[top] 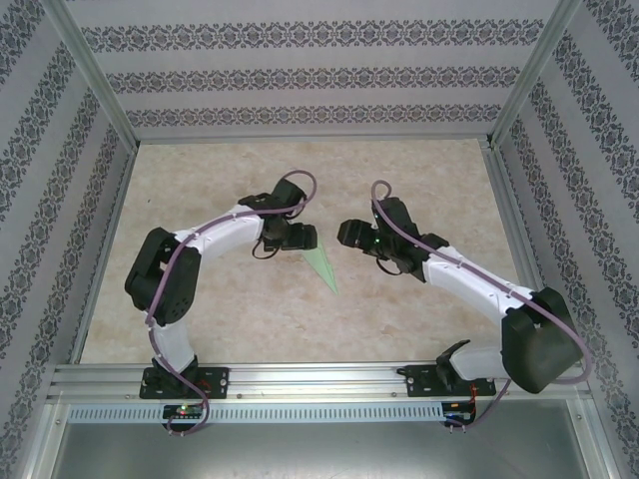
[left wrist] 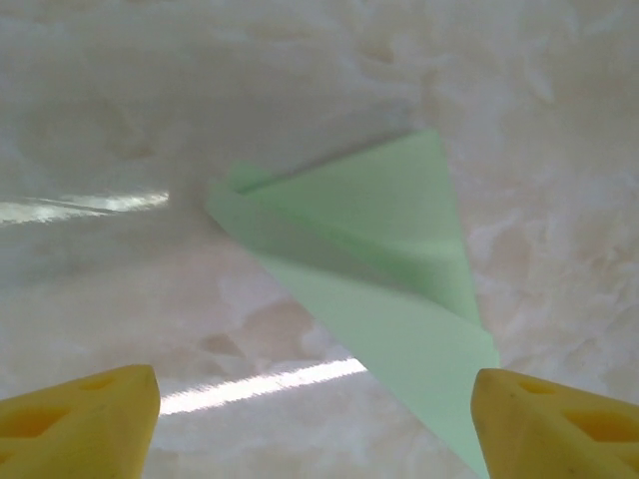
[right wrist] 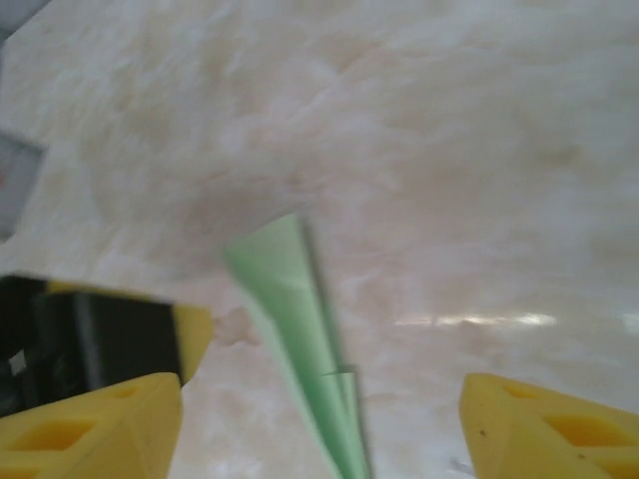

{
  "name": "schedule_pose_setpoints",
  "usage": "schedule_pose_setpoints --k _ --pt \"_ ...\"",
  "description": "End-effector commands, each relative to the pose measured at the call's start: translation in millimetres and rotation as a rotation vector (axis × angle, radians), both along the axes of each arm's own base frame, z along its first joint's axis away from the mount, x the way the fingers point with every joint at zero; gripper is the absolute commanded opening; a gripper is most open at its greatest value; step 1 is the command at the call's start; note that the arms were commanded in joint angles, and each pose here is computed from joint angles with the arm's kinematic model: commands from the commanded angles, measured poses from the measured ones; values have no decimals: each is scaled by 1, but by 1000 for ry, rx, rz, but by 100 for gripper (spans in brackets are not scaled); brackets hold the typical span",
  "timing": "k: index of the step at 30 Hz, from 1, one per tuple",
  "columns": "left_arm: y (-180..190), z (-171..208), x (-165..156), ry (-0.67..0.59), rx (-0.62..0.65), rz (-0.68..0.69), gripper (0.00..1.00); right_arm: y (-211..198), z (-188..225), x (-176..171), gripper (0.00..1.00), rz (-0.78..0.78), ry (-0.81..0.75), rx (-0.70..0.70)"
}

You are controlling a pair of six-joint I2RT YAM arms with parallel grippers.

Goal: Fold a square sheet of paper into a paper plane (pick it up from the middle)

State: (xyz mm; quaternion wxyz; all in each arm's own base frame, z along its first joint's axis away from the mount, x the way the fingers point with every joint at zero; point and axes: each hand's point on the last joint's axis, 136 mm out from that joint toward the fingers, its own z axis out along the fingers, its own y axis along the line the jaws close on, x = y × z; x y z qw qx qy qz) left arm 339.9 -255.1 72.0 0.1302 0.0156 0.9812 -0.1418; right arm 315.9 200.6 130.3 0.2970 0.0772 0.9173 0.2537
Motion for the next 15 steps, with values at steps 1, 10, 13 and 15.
schedule_pose_setpoints --k 1,10,13,15 --pt "-3 0 -7 -8 145 -14 85 -49 -21 -5 81 -184 30 -119" --pt "-38 -15 -3 34 144 -44 74 -80 -35 -17 85 -277 53 -127" --pt "-41 -18 -3 48 148 -39 67 -83 -36 -18 85 -284 59 -132" --pt "-41 -19 -4 56 146 -36 63 -84 -38 -19 85 -284 63 -134"
